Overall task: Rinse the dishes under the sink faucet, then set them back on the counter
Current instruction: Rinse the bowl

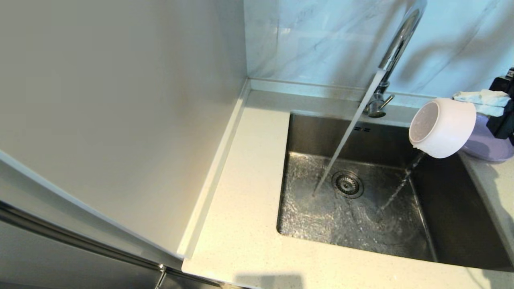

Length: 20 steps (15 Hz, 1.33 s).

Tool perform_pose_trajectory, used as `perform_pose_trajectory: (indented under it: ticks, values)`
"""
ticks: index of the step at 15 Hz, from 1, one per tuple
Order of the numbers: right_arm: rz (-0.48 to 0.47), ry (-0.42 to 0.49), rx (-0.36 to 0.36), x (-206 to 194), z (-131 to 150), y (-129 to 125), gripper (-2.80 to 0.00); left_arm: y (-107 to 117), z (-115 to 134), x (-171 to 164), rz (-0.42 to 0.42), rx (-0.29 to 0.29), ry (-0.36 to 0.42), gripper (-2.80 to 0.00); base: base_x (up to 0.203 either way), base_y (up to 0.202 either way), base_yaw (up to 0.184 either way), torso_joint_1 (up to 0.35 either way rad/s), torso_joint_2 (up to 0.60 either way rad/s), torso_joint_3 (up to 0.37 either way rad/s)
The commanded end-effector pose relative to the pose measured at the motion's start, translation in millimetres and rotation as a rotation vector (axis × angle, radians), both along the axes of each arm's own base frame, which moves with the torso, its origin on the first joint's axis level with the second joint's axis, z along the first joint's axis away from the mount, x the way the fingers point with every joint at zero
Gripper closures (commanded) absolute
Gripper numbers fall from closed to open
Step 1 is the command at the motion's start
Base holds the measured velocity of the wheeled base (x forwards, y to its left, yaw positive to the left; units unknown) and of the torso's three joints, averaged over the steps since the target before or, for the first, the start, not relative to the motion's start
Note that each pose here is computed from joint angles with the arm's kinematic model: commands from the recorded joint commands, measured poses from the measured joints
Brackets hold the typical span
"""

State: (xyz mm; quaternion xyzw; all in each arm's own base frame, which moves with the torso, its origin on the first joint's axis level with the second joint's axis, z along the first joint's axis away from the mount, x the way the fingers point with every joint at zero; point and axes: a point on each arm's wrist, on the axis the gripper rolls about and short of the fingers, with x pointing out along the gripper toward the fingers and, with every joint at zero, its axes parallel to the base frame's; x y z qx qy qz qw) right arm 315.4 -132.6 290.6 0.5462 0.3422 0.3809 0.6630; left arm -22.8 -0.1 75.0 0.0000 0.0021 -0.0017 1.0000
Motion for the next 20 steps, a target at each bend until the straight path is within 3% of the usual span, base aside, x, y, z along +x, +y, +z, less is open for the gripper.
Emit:
perform_pose_trajectory:
  ticks: [1, 10, 16, 20]
  values:
    - [0.004, 0.02, 0.018, 2, -5, -2, 0.0, 0, 0, 0, 0.0, 0.0, 0.0, 0.0, 0.0, 0.0, 0.0, 0.0, 0.0, 0.0]
    - [0.132, -0.001, 0.007, 32, -16, 34, 0.0, 0, 0, 0, 0.0, 0.0, 0.0, 0.0, 0.0, 0.0, 0.0, 0.0, 0.0, 0.0]
    - [0.247, -0.034, -0.005, 50, -20, 73, 0.0, 0, 0, 0, 0.0, 0.0, 0.0, 0.0, 0.0, 0.0, 0.0, 0.0, 0.0, 0.0]
    - [0.28, -0.051, -0.01, 67, -33, 82, 0.0, 0, 0, 0, -0.001, 0.0, 0.0, 0.0, 0.0, 0.0, 0.0, 0.0, 0.0, 0.0]
